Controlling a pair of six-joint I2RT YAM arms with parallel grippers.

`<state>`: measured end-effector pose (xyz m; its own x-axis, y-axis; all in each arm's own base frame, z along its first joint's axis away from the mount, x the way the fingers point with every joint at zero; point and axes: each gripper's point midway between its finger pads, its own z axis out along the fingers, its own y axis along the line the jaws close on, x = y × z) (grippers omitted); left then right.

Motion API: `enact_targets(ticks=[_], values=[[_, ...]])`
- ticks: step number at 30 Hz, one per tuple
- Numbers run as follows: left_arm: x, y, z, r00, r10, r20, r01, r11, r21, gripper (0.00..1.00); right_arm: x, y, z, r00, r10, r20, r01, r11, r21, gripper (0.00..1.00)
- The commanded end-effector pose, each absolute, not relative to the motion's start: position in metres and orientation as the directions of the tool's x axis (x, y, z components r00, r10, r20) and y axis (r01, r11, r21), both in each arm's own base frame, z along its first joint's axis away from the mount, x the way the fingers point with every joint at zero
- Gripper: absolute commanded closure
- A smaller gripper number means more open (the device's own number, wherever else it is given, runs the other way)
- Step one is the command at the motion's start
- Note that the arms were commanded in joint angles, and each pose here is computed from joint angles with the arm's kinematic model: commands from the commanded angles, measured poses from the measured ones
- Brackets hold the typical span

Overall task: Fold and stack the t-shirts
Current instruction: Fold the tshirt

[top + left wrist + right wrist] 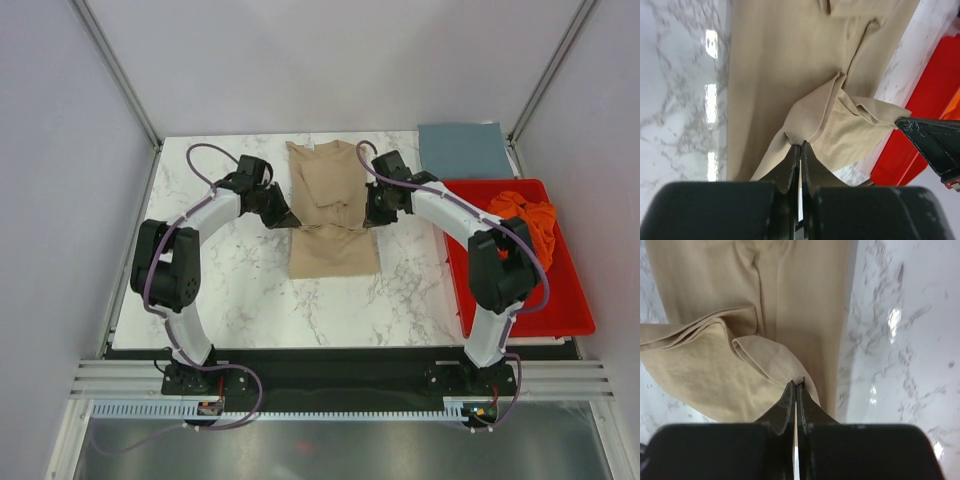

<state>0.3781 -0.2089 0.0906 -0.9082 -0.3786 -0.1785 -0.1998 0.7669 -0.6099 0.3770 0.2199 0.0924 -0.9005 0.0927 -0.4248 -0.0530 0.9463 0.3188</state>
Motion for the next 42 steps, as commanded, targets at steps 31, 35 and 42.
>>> enact_targets(ticks=[31, 35, 42], values=[[0.495, -0.19, 0.079, -0.891, -0.37, -0.262, -0.123, 0.754, -0.645, 0.79, 0.507, 0.211, 0.079, -0.882, 0.135, -0.452, -0.054, 0.924, 0.379, 0.87], [0.499, -0.178, 0.107, -0.867, -0.381, -0.32, -0.092, 0.756, -0.648, 0.68, 0.519, 0.202, 0.108, -0.845, 0.141, -0.515, -0.053, 0.938, 0.343, 0.77], [0.465, -0.176, 0.133, -0.872, -0.307, -0.382, 0.006, 0.773, -0.635, 0.61, 0.489, 0.2, 0.121, -0.85, 0.086, -0.519, -0.122, 0.927, 0.354, 0.61]])
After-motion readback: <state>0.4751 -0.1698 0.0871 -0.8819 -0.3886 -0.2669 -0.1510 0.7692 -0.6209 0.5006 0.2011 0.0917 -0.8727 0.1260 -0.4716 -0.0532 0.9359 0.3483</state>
